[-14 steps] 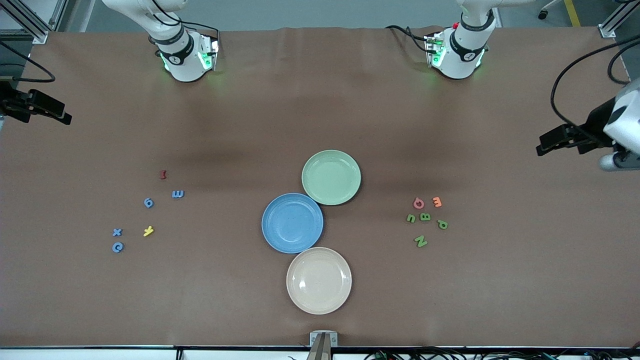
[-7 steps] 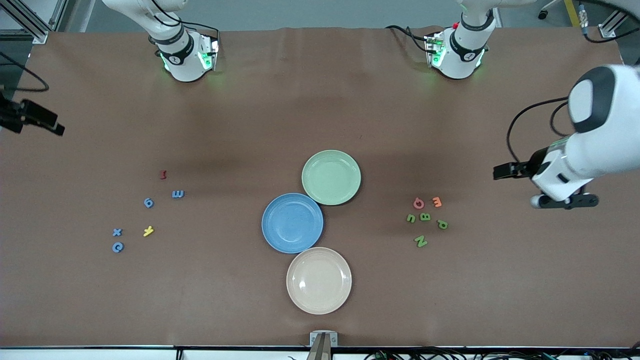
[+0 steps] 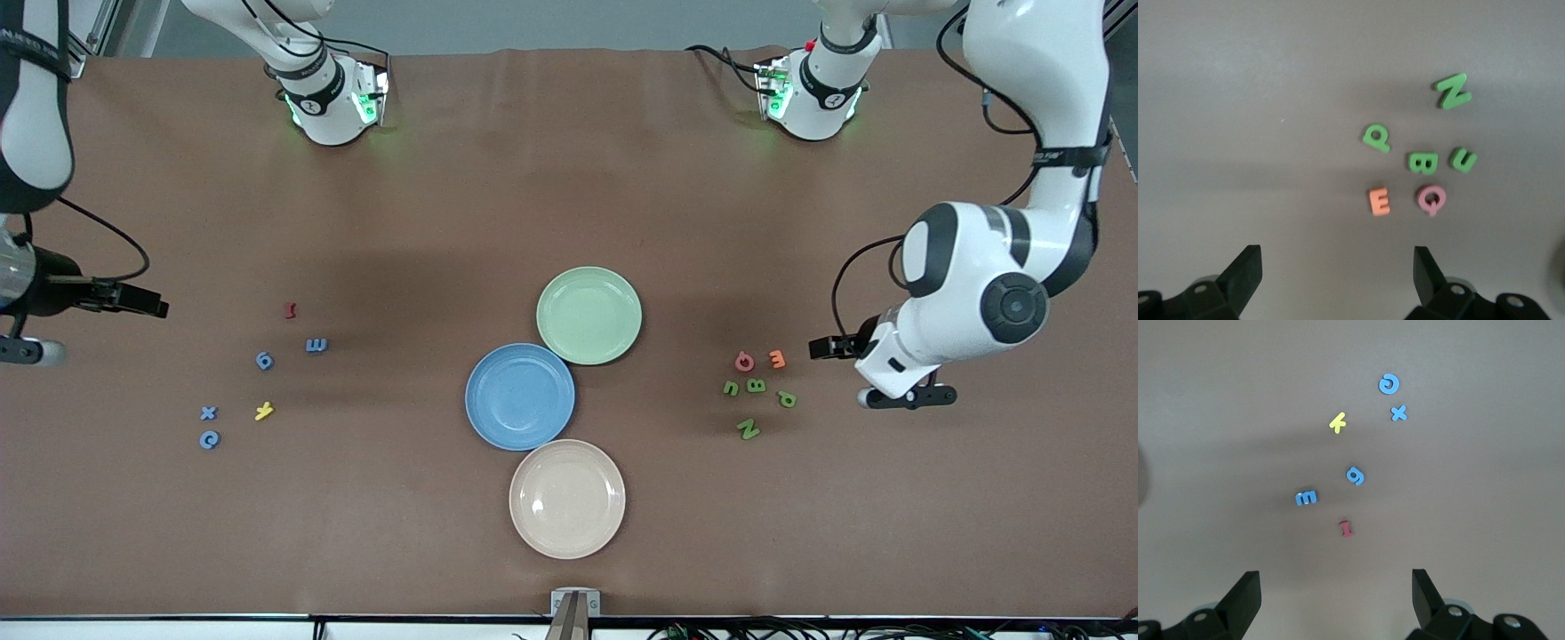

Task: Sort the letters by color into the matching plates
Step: 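Lower the left gripper onto green P while the right gripper lowers onto blue m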

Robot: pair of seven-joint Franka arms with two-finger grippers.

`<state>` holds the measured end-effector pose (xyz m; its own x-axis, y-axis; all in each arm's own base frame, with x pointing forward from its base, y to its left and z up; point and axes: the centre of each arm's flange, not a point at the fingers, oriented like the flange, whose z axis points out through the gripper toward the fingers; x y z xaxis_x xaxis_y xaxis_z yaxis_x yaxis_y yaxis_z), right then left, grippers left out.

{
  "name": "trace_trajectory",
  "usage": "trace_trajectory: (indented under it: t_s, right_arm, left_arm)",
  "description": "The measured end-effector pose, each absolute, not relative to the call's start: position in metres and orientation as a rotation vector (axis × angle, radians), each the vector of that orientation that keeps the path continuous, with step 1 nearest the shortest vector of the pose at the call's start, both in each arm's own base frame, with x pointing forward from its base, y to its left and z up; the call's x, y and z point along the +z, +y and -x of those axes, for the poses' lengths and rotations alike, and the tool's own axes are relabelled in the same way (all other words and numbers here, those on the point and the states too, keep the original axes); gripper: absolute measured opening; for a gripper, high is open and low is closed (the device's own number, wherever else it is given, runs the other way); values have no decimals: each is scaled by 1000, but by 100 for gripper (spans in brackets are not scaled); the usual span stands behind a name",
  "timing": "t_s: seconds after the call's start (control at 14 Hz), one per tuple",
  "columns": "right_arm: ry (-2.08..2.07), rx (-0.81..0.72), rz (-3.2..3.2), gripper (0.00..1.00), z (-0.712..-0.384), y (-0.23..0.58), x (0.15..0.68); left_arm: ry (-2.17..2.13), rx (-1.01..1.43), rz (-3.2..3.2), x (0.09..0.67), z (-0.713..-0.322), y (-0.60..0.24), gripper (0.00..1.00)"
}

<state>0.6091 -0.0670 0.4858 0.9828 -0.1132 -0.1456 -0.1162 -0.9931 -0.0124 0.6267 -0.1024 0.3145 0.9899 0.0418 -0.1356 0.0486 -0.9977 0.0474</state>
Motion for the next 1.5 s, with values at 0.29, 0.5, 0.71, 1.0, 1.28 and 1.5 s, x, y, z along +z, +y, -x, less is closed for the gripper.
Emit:
trace_trajectory:
  t_s: [0.29,0.5,0.71,1.0,1.28,1.5]
  right_arm:
    - [219,160,3113,100,-605,-80,427]
    - [228,67,3123,100,-595,-81,373]
    - [225,3,3129,100,-584,-77,334]
    - [252,0,3128,100,-565,-33,289]
    - [212,-32,3107,100,-550,16,263]
    - [203,-63,3101,100,-542,29,238]
  left_arm:
    - [70,-104,-3081,275,-620,-108,100]
    - [63,-76,-3090,244,-613,-113,100]
    - [50,-54,-3126,219,-614,-115,100]
    - [53,-17,-3122,199,-619,-120,100]
    - [48,-12,-3119,189,-624,-132,96]
    - [51,-6,-3117,182,-626,-133,90]
